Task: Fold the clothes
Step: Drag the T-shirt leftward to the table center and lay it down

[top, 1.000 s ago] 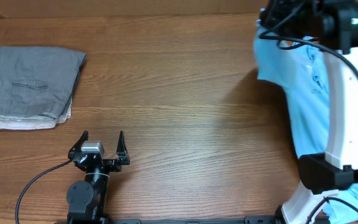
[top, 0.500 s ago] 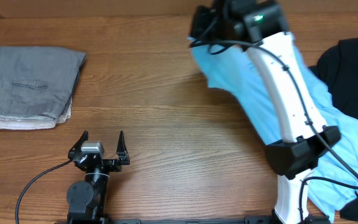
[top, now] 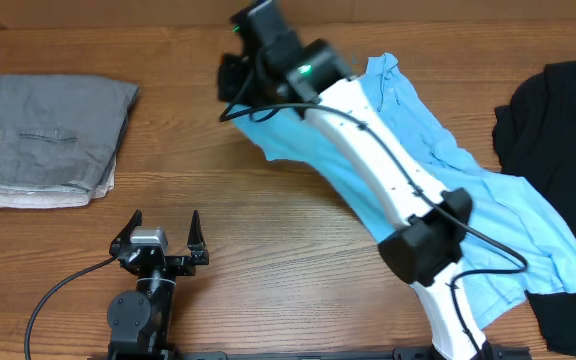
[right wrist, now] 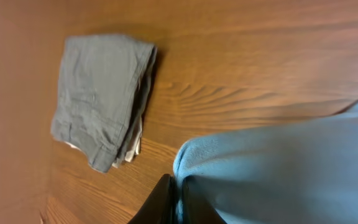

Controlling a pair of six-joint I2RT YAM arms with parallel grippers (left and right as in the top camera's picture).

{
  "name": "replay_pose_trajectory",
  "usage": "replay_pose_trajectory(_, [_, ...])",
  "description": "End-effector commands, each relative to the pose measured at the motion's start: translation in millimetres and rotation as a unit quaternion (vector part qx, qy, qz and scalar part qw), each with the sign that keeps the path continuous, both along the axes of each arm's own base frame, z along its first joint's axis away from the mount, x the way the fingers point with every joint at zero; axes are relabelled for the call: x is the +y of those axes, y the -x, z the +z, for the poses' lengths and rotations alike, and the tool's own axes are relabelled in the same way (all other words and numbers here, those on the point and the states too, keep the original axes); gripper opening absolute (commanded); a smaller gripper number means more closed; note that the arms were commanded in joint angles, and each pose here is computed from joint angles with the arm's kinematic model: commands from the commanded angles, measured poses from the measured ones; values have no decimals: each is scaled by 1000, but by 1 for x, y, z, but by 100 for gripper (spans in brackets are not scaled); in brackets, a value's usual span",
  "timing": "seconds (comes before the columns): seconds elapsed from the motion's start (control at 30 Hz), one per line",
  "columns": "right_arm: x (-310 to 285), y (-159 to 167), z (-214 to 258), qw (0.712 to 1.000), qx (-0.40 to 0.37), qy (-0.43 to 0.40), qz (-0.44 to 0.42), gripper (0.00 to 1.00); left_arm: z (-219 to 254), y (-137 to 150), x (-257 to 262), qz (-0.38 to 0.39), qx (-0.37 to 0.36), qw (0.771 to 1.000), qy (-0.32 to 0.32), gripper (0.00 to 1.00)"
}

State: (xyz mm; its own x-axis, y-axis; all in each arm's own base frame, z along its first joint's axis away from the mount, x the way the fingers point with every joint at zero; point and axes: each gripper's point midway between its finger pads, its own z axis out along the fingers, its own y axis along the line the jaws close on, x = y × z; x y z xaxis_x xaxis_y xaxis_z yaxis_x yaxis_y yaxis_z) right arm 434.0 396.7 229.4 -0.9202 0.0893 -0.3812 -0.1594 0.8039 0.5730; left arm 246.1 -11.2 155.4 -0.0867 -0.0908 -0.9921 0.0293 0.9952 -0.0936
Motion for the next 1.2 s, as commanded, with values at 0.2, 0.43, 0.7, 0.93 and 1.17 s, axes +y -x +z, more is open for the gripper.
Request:
replay_pose_trajectory(0.2, [73, 37, -3, 998, -22, -31, 55, 9, 1, 0, -1, -4, -5, 1000, -10, 100])
replay_pose_trajectory(0.43, [88, 51, -15, 997, -22, -20, 66, 9, 1, 0, -1, -4, -5, 1000, -10, 100])
replay_pose_trajectory(0.7, [90, 51, -21, 997, -18, -16, 67, 9, 1, 0, -1, -4, -5, 1000, -10, 100])
replay_pose_trajectory(0.93, [88, 50, -22, 998, -17, -15, 65, 13, 1, 0, -1, -4, -5, 1000, -10, 100])
replay_pose_trajectory(1.17, [91, 55, -23, 997, -15, -13, 70, 13, 1, 0, -1, -4, -5, 1000, -10, 100])
